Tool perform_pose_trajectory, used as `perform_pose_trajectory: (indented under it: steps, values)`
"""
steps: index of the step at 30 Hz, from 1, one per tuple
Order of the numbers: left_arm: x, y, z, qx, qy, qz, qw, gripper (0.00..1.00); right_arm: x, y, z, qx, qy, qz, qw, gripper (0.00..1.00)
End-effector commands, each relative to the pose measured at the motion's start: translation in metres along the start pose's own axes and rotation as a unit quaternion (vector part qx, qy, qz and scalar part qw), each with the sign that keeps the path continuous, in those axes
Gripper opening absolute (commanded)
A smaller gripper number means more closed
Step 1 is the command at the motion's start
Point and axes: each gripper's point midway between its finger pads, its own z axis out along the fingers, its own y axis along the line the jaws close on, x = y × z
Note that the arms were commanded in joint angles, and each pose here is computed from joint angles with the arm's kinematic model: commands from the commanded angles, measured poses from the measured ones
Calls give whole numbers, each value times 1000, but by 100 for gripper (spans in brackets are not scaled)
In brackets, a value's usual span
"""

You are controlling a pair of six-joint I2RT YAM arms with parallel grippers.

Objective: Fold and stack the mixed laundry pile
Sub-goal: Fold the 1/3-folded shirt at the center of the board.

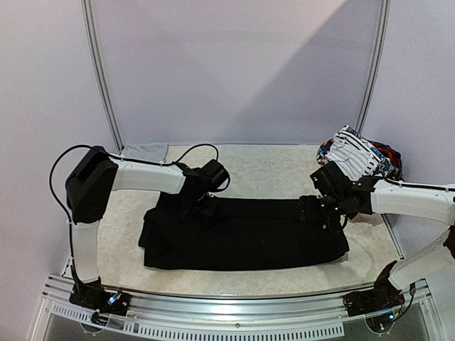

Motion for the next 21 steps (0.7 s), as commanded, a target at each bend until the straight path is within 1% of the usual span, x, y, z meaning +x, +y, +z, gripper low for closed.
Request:
perform_pose_trajectory:
  steps: [1,2,11,17,21]
  values:
    - [-10,16,-14,-14,-27,-17,999,5,-1,5,-3,-13,-4,7,1000,83]
    - [-10,17,-17,-15,-32,-18,999,0,-1,5,-3,-14,-4,6,1000,83]
    - [-14,33,-51,-12,-79,-38,996,0,-10,17,-10,-28,-11,2,1000,82]
    - [-12,26,-91,44,-123,-38,991,0,-17,38,-19,-62,-16,-6,998,82]
    - [-9,17,-117,86,-148,-30,985,0,-20,61,-22,-113,-13,-6,994,82]
